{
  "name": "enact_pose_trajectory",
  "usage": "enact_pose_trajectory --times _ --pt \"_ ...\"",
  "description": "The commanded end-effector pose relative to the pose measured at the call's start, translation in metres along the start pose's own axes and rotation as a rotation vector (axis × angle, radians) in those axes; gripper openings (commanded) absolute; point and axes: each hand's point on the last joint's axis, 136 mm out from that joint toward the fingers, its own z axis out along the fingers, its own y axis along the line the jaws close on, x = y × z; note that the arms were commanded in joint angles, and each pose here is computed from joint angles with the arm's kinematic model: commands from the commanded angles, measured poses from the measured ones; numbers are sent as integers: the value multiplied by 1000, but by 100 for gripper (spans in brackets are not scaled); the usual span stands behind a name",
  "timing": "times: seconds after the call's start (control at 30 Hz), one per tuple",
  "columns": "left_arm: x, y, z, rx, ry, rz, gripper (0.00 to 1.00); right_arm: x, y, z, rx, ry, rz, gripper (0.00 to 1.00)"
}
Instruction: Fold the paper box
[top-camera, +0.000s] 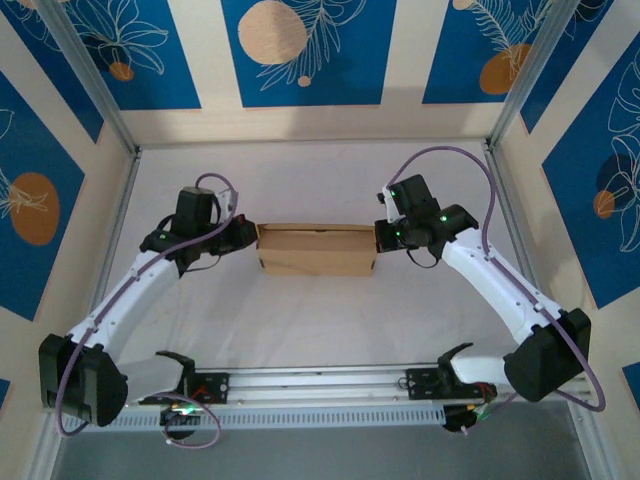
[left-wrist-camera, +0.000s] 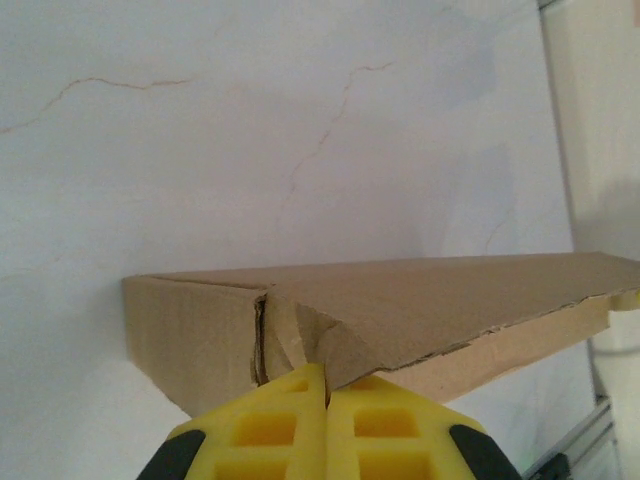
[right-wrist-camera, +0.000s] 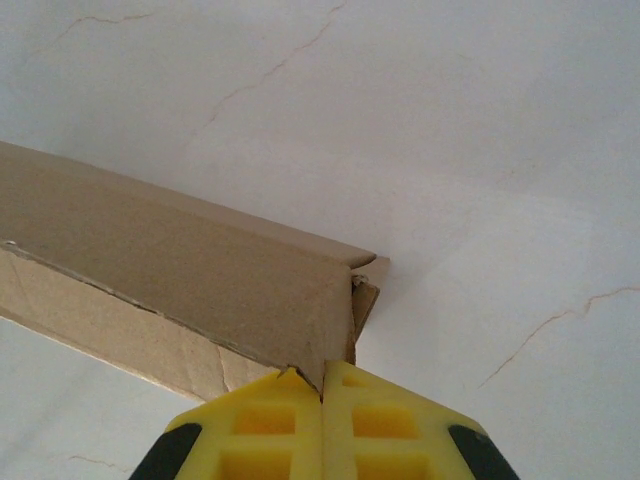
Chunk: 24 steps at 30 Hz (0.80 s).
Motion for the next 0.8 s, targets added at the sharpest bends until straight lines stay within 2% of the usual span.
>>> enact_pose_trajectory --times 0.0,0.2,0.53,0.77 --pt "5 18 2 -15 -7 -110 0 11 -4 2 17 58 20 0" --pt "2 23 1 -13 -27 -151 0 11 -4 2 18 55 21 0" --pt "4 42 -12 -127 -42 -35 0 12 -5 2 19 54 25 0" --pt "8 51 -13 -162 -45 -21 0 10 -6 -1 26 47 25 0"
